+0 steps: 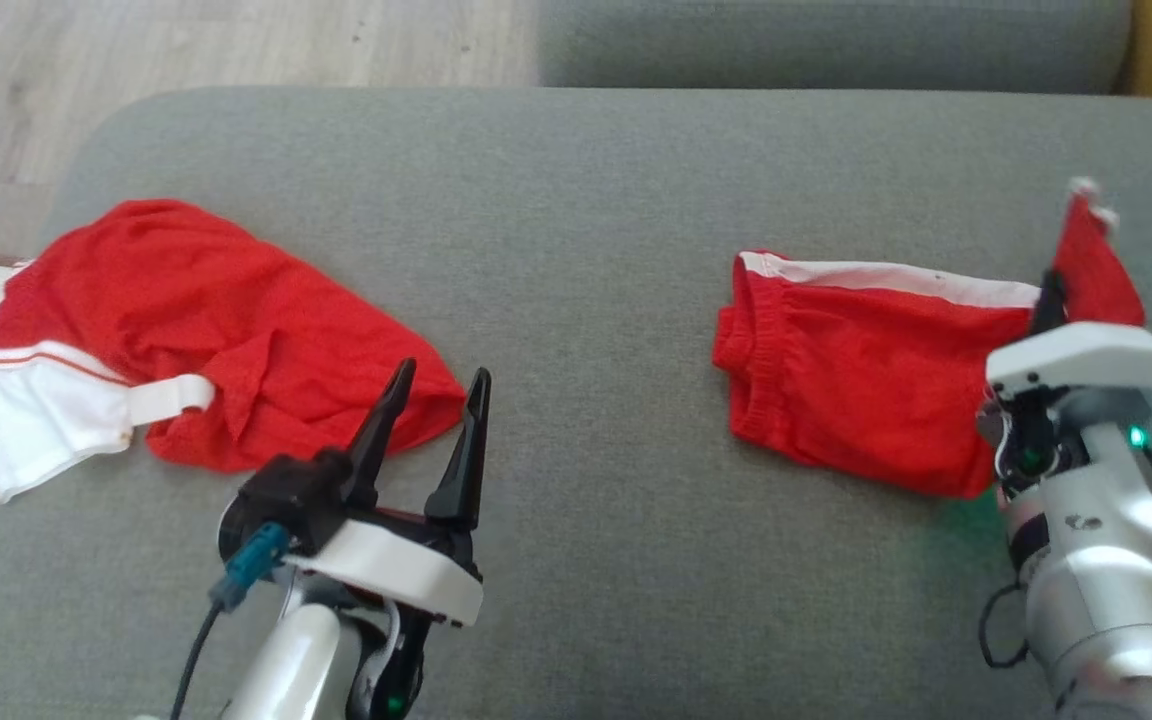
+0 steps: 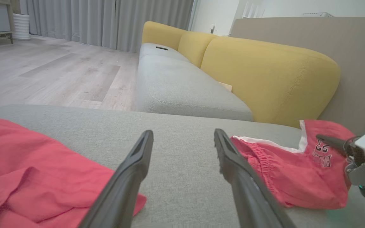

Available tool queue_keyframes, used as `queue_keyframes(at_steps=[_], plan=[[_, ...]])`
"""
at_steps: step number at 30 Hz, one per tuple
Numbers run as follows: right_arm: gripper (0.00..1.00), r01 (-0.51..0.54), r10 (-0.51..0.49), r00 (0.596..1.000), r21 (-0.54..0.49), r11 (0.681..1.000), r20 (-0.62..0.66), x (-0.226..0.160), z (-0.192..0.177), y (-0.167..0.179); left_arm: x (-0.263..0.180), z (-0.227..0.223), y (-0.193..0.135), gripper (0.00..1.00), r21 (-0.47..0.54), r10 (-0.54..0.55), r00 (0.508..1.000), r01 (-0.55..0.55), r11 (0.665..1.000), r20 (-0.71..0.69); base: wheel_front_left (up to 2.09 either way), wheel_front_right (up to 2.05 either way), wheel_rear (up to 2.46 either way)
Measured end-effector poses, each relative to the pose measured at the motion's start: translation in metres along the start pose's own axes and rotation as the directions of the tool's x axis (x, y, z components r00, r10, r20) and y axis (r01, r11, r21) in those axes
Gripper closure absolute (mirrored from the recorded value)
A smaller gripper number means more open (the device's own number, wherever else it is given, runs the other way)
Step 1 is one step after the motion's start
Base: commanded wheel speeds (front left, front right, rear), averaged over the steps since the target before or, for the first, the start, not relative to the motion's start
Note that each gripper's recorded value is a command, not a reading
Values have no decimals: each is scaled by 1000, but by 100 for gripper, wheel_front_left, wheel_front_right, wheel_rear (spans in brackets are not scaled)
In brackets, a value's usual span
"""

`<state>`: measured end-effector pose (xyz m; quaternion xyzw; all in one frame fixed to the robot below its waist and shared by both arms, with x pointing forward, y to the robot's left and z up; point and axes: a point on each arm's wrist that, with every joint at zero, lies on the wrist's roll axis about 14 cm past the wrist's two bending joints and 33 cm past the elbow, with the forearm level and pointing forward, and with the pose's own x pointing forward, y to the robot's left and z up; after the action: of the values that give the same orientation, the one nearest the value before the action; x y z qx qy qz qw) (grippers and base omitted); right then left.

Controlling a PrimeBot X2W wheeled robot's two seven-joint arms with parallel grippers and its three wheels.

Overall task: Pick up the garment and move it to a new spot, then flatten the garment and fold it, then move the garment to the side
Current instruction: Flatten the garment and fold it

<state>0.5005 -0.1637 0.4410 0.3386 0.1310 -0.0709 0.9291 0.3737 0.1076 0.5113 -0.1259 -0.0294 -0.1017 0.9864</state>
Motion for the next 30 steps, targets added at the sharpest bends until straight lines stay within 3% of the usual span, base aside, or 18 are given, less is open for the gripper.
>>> queue_keyframes(at_steps=[5, 8, 13, 20, 28, 30], plan=[[100, -158, 158, 986, 9, 987, -51, -2, -12, 52, -8, 6, 10, 0, 10, 30, 999, -30, 1000, 15, 0, 0, 0], [100, -218, 218, 971, 13, 976, -101, -13, -35, 66, -12, 11, 16, 0, 14, 51, 998, -51, 999, 29, 0, 0, 0], [100, -261, 260, 946, 19, 965, -194, -32, -73, 72, -18, 14, 20, 0, 16, 69, 997, -70, 997, 39, 0, 0, 0], [100, -338, 335, 913, 29, 941, -234, -45, -91, 96, -29, 8, 24, 0, 10, 93, 995, -93, 996, 23, 0, 0, 0], [100, -345, 322, 896, -23, 938, -306, -59, -116, 86, -29, 7, 22, 0, 14, 89, 996, -89, 996, 19, 0, 0, 0], [0, -351, 313, 894, -67, 934, -321, -61, -121, 80, -28, 6, 21, 0, 14, 87, 996, -87, 996, 16, 0, 0, 0]])
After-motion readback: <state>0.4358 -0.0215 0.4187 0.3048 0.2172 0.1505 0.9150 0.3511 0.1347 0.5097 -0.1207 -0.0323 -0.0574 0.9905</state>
